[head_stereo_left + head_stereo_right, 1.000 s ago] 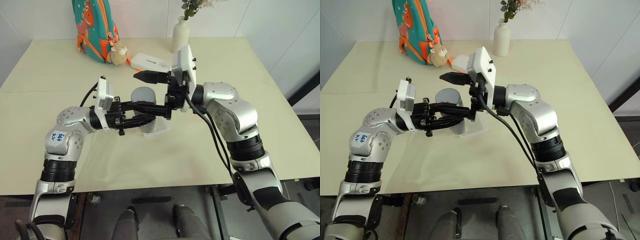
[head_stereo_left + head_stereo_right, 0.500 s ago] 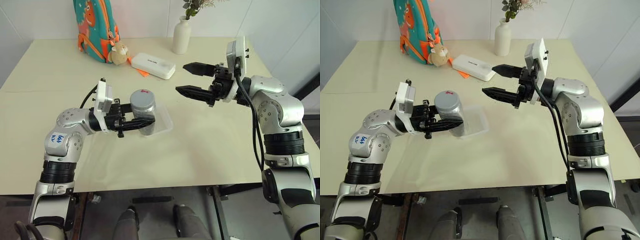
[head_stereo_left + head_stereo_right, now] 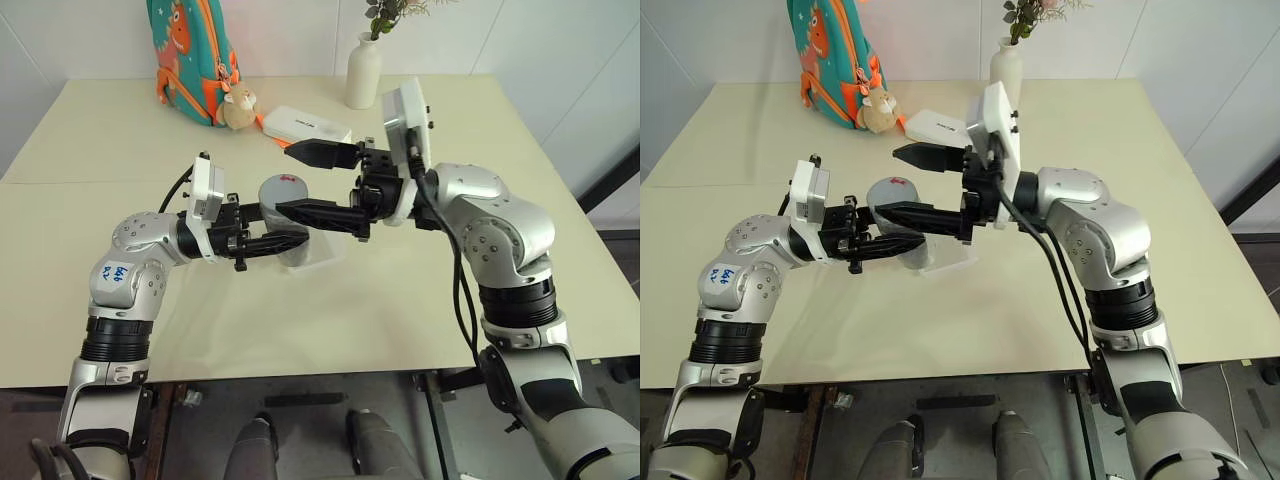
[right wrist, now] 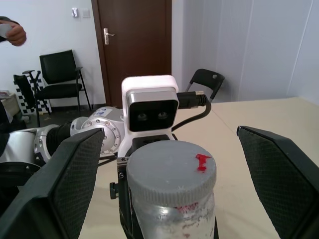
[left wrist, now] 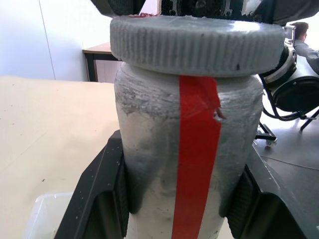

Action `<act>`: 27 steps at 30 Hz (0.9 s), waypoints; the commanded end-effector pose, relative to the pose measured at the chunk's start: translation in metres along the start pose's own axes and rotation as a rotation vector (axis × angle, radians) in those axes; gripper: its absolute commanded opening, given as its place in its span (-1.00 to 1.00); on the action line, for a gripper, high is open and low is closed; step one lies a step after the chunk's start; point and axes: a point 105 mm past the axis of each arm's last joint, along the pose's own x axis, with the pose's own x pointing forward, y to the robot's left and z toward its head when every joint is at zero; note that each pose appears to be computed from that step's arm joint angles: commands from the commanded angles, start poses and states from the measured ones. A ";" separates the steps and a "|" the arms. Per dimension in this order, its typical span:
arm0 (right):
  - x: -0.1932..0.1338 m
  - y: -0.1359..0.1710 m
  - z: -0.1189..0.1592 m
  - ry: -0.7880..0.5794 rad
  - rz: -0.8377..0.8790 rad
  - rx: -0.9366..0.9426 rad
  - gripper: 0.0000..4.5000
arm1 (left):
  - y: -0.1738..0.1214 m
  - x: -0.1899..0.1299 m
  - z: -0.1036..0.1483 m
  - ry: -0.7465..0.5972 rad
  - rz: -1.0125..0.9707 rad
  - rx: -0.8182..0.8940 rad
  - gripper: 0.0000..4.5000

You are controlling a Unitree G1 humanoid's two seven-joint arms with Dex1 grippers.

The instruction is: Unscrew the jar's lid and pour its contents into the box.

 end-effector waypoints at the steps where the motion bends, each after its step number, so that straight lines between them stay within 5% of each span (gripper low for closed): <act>1: 0.011 0.004 0.007 0.003 0.010 -0.049 0.99 | -0.002 0.004 0.011 -0.007 -0.018 0.048 -0.13; 12: 0.023 0.000 0.004 0.034 0.030 -0.084 0.99 | -0.002 0.005 0.009 -0.011 -0.017 0.045 -0.13; 27: -0.012 -0.018 -0.004 0.100 0.010 -0.067 0.99 | -0.001 0.006 0.008 -0.017 -0.015 0.047 -0.13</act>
